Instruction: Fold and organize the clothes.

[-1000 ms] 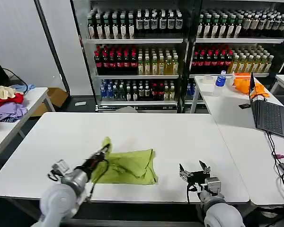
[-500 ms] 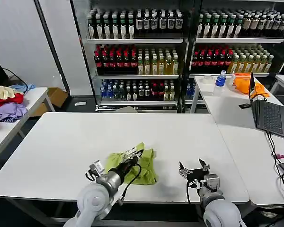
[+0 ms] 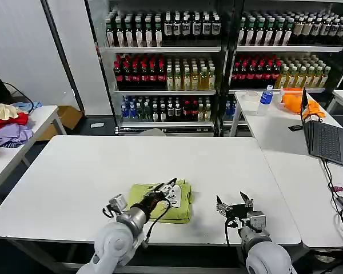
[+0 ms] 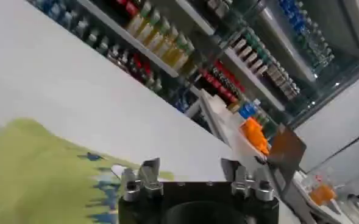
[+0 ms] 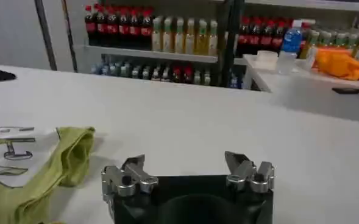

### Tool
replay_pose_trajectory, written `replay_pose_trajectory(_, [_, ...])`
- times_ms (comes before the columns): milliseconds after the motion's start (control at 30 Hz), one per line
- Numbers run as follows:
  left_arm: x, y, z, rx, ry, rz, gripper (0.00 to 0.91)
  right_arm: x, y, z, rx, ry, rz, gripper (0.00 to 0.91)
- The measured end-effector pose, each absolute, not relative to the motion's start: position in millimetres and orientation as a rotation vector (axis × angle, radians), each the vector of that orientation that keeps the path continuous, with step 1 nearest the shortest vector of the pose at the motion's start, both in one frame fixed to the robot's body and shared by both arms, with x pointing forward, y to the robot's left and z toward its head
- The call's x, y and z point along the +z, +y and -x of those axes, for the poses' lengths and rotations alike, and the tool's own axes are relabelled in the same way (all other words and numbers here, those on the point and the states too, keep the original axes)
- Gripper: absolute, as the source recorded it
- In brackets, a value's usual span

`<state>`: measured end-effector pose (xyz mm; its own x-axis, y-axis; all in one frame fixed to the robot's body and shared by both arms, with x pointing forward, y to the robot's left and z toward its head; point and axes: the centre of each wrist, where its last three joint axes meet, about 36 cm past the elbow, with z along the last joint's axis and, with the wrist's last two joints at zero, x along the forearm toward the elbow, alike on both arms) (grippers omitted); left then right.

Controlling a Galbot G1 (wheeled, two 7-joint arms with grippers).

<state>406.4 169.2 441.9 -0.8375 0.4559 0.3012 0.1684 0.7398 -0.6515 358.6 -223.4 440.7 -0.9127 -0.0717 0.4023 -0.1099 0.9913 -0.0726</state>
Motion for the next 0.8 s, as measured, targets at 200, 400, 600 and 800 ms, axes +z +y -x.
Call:
replay_pose_trajectory(200, [438,212,-399,0.774,-2.557,0.342,0.907,443,-225,-356,0.129,-2.73,-0.125,0.907])
replay_pose_trajectory(400, [423,255,-392,0.649,-2.565,0.214,0.907,445,-226,-353,0.131,-2.733,-0.12,0.907])
replay_pose_trajectory(600, [411,272,-391,0.595,-2.555,0.174,0.907,447,-224,-349,0.126,-2.737,-0.114,0.907])
replay_pose_trajectory(800, [406,271,-389,0.612,-2.531,0.209,0.907,449,-226,-344,0.128,-2.739,-0.102,0.907])
